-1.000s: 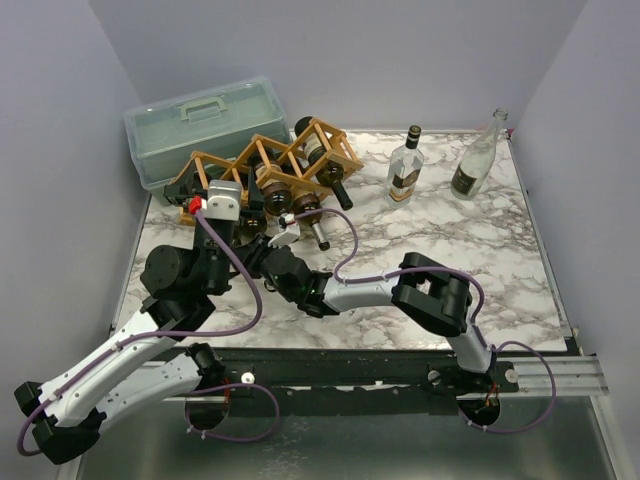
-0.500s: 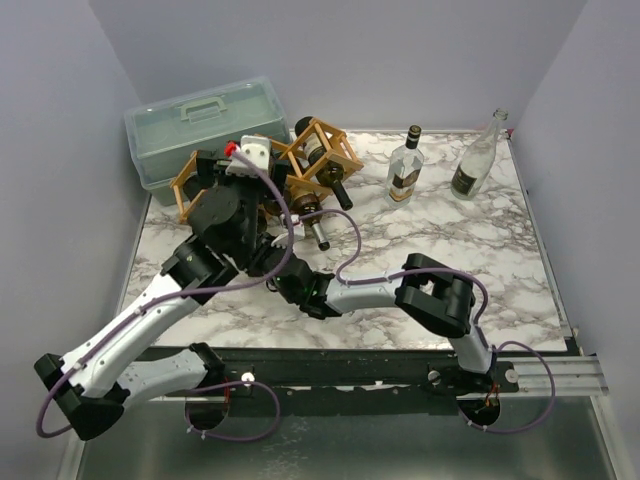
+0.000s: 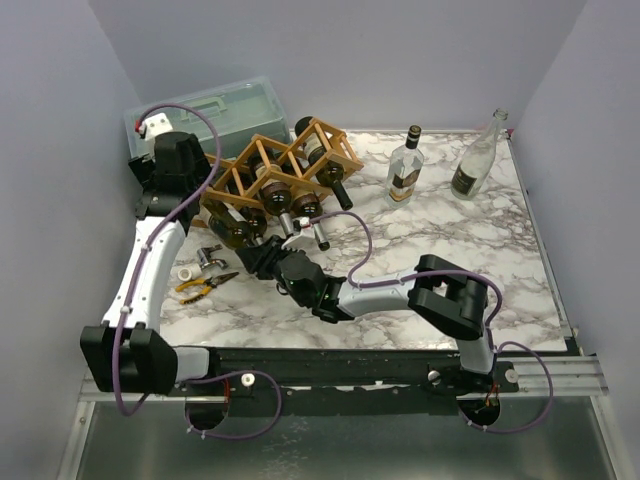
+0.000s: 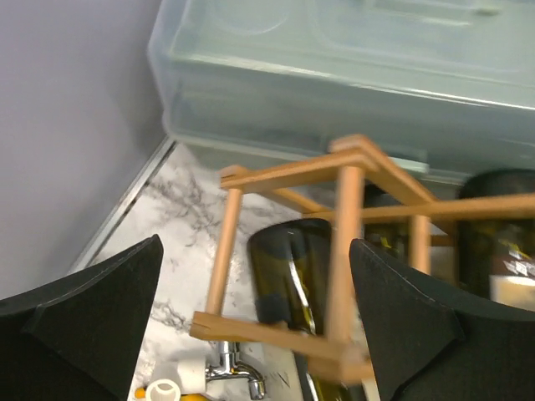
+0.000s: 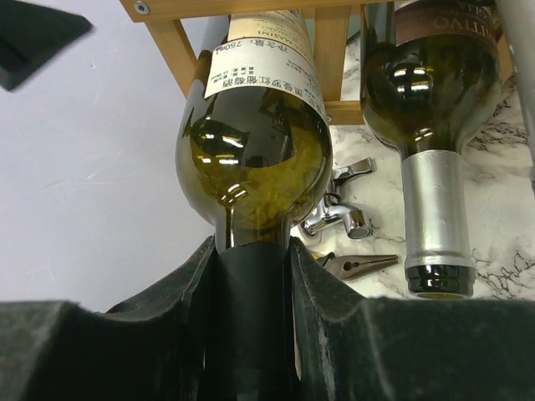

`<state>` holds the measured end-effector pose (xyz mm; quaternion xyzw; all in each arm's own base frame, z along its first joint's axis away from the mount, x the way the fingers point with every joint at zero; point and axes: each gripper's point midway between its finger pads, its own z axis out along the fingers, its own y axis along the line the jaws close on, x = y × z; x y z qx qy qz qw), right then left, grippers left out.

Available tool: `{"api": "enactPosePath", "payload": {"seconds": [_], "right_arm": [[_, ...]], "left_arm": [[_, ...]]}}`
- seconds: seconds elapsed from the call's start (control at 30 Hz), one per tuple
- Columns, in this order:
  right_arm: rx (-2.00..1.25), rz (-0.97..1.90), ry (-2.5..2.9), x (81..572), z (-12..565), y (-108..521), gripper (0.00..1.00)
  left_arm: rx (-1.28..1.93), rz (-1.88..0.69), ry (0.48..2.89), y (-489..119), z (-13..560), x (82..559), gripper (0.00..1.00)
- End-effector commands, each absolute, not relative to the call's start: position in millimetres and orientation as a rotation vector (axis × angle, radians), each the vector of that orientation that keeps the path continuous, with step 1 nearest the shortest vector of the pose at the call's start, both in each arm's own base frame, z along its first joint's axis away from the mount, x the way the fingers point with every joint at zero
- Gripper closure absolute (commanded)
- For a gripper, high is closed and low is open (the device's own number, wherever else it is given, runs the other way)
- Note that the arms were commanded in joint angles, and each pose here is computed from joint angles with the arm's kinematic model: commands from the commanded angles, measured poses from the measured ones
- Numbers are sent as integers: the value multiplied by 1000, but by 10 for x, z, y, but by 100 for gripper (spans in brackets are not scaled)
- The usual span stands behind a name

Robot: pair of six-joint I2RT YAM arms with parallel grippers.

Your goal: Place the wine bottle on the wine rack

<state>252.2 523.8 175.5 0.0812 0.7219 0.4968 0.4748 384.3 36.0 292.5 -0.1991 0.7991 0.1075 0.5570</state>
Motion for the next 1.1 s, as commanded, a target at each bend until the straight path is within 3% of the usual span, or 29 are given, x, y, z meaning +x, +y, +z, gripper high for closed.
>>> {"api": "enactPosePath", "payload": {"seconds": [0.0,0.07,0.13,0.47,0.73,1.07], "right_arm": [[256,1336,1629,2545,2297,5180,99],[255,1340,1628,2549,2295,5187,99],[251,1348,1623,2545,2301,5200,99],[164,1351,1645,2449,2207,5205,99],[136,1358,1694,2360,2087,5169,99],[155,1354,1710,2223,1976,5357,99]], "left_arm": [[-567,66,1990,326,2614,4014,10],[-570,62,2017,309,2501,4076,13],[-540,38,2057,248,2399,4122,24],[-511,-219,2137,-161,2146,3995,47],[-501,-359,2125,-388,2189,3697,48],[-480,-355,2119,-391,2210,3648,48]]}}
